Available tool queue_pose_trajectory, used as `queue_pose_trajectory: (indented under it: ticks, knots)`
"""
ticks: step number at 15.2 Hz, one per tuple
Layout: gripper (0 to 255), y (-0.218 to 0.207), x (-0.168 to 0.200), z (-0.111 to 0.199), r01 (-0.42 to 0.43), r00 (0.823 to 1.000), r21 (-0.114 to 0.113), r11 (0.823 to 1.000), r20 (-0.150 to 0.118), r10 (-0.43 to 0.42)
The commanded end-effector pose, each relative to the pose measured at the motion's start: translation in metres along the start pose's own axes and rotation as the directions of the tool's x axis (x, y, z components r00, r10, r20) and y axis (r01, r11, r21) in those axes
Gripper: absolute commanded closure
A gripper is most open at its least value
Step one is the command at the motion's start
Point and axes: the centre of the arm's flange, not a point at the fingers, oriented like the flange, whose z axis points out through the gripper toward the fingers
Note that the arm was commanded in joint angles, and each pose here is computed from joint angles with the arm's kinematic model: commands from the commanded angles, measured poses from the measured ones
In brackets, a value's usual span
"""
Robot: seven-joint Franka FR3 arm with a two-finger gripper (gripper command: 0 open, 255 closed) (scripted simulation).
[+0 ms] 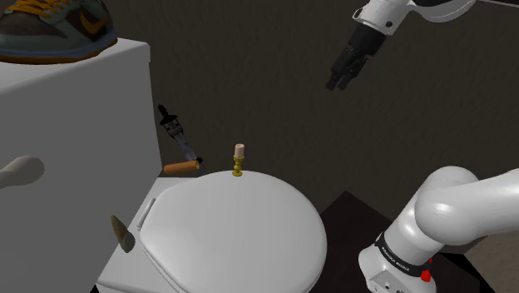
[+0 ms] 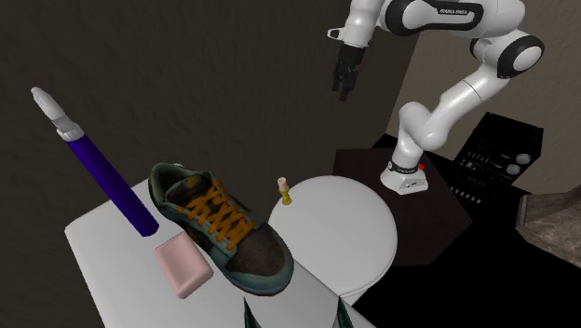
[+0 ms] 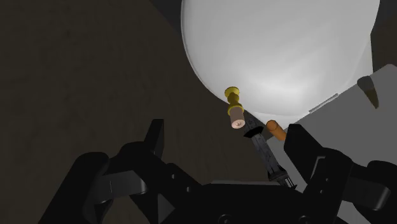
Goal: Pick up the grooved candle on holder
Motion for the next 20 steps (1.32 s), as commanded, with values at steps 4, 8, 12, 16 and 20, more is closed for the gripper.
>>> queue_pose_trajectory:
  ticks: [4,8,12,16,20]
  knots:
    - [0,-0.021,0.015,0.033,-0.026,1.0,-0.029,0.999,0.006,0.026]
    - [0,-0.046,0.035,0.079,-0.06,0.998,-0.067,0.996,0.013,0.061]
    - [0,-0.069,0.056,0.126,-0.093,0.995,-0.106,0.99,0.019,0.096]
    - [0,-0.09,0.077,0.173,-0.126,0.991,-0.144,0.981,0.023,0.131]
    - [0,-0.108,0.099,0.222,-0.158,0.986,-0.183,0.97,0.026,0.166]
